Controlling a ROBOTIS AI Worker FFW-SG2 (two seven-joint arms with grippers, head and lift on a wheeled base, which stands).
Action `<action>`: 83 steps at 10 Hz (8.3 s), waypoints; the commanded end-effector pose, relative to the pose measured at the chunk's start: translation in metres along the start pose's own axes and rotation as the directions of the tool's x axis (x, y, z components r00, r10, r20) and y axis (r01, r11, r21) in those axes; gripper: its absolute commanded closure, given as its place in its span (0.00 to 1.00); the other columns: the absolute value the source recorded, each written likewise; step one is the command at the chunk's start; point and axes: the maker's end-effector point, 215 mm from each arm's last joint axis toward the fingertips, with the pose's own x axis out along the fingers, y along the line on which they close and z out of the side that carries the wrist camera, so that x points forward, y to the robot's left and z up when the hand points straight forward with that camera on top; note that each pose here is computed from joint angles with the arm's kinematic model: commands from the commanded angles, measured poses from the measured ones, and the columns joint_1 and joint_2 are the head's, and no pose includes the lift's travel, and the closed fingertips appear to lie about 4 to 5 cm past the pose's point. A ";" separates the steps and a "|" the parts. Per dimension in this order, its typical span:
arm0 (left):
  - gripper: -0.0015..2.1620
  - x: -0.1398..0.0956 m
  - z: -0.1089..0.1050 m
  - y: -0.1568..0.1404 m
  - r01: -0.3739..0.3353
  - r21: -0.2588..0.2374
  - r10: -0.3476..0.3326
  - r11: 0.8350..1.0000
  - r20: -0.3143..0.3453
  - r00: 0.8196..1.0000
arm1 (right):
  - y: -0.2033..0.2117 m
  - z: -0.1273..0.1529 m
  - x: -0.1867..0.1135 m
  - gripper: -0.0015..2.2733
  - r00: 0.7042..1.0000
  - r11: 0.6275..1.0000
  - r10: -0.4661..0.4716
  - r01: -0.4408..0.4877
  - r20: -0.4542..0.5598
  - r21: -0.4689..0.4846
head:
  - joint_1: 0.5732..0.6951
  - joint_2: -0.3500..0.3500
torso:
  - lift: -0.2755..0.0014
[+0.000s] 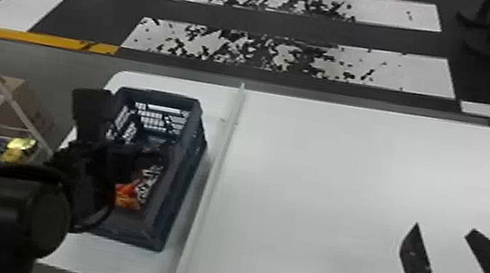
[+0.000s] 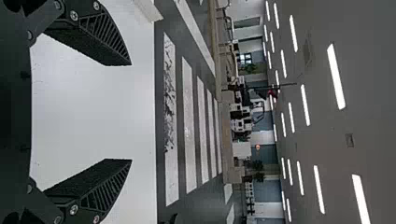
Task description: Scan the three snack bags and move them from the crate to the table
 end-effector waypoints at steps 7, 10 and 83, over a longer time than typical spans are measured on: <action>0.08 0.010 0.003 0.037 -0.039 0.024 0.040 0.999 -0.067 0.997 | -0.001 0.002 0.006 0.07 1.000 1.000 -0.001 0.001 0.010 0.000 | 1.00 0.81 | 0.77; 0.09 0.004 -0.052 0.035 -0.013 0.065 0.032 0.998 -0.300 0.954 | 0.007 0.011 0.009 0.07 0.999 1.000 0.015 -0.015 0.035 0.003 | 1.00 0.82 | 0.77; 0.00 -0.074 -0.126 -0.482 0.897 0.213 -0.894 0.387 -0.152 0.422 | -0.033 0.084 0.029 0.07 0.982 0.998 -0.062 0.057 0.179 0.038 | 1.00 0.00 | 0.77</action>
